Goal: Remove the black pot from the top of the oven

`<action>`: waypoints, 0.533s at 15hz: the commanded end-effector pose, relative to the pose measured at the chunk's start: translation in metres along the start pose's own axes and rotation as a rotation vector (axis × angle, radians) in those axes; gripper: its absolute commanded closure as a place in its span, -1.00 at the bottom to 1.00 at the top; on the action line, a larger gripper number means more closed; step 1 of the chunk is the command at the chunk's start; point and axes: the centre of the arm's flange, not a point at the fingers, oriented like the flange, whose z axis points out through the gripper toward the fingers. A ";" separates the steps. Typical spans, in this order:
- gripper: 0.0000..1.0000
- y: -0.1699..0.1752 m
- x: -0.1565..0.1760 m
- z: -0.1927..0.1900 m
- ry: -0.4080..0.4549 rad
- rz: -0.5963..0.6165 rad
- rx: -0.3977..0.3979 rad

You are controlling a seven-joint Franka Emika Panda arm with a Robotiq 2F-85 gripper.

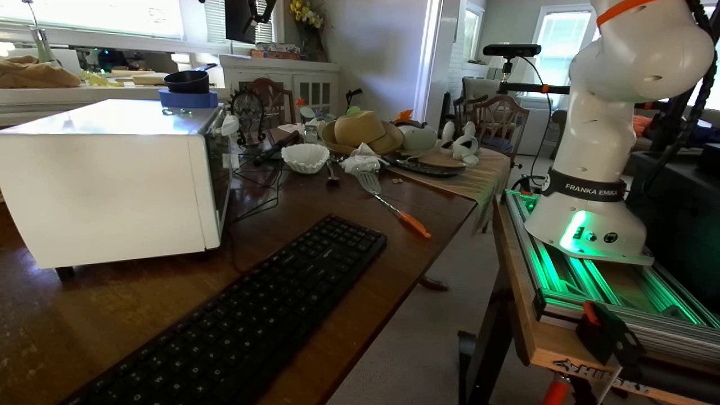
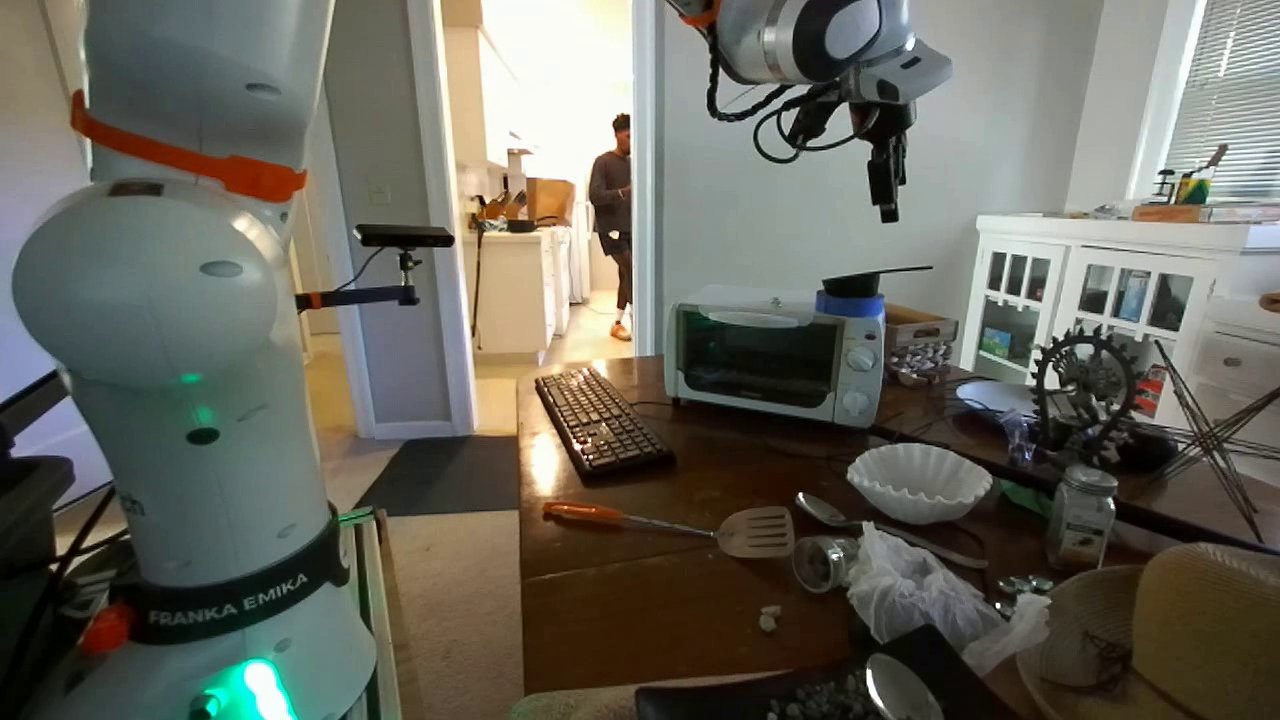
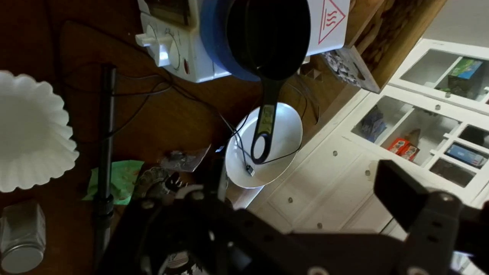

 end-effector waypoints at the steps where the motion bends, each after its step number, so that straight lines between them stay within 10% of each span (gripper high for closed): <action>1: -1.00 -0.029 0.006 0.017 0.028 0.033 -0.075; 8: -1.00 -0.022 0.004 0.033 0.030 0.037 -0.108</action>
